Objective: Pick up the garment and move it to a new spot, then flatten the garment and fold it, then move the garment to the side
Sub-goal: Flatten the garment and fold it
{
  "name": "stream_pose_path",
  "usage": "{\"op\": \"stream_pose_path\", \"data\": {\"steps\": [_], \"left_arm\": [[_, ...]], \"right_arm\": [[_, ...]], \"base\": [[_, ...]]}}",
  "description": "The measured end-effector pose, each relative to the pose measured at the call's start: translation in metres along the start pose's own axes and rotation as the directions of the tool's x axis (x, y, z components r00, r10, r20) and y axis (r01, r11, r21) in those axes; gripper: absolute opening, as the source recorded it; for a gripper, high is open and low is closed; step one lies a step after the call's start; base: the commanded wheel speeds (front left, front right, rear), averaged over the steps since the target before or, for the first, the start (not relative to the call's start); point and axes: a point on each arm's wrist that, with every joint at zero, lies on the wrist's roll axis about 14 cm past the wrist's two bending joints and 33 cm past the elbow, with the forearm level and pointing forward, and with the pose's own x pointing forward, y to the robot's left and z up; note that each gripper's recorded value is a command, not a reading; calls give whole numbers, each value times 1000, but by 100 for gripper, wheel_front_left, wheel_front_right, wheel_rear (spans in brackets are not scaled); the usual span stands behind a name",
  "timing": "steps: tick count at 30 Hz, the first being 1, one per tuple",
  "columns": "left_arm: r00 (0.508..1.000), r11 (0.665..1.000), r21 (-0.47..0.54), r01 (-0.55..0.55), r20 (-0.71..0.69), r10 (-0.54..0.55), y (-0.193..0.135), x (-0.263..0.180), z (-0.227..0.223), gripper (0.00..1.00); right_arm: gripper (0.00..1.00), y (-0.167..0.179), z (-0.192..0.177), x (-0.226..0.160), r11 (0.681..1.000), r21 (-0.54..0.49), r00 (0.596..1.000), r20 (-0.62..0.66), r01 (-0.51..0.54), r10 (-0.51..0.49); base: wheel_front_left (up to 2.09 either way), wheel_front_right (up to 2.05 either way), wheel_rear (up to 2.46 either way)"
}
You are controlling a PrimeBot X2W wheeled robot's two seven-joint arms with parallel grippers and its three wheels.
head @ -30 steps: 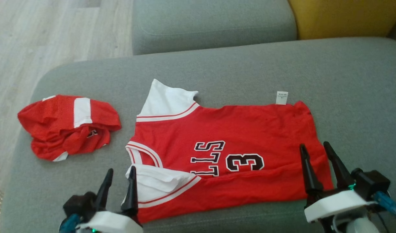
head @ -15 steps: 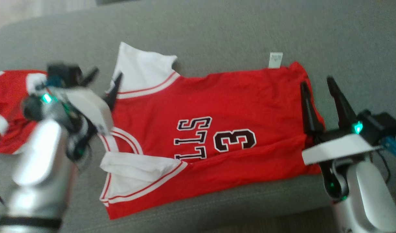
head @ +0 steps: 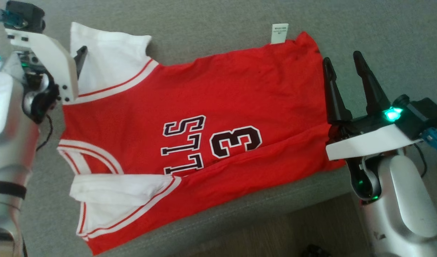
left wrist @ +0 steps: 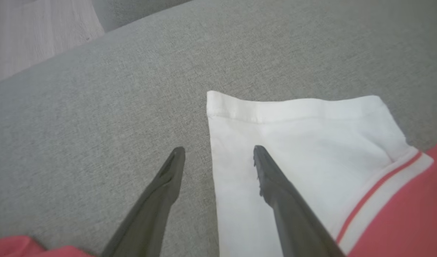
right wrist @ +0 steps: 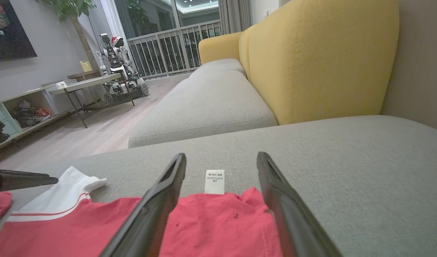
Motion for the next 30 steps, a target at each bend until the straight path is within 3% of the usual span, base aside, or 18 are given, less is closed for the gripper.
{"op": "stream_pose_path", "data": {"steps": [14, 15, 16, 22, 30], "left_arm": [[999, 1000, -15, 3, -33, -3, 2, 39, 3, 100], [999, 1000, -25, 5, -39, -6, 1, 40, 1, 33], [999, 999, -34, 8, -44, -9, 0, 41, 0, 0], [1000, 999, -33, 31, 1, -31, -10, 33, 9, 0], [965, 990, -121, 68, 259, -35, -16, -6, 47, 0]], "right_arm": [[100, -21, -15, -10, 998, -5, 998, -37, 58, -59], [100, -21, -15, -10, 998, -6, 998, -35, 60, -60], [100, -22, -15, -10, 998, -6, 997, -36, 61, -61], [100, -18, -14, -7, 999, 0, 998, -30, 50, -50], [100, 11, -13, 22, 998, -35, 995, -91, -43, 39]], "base": [[0, 0, 0], [0, 0, 0], [0, 0, 0], [0, 0, 0], [0, 0, 0]]}}
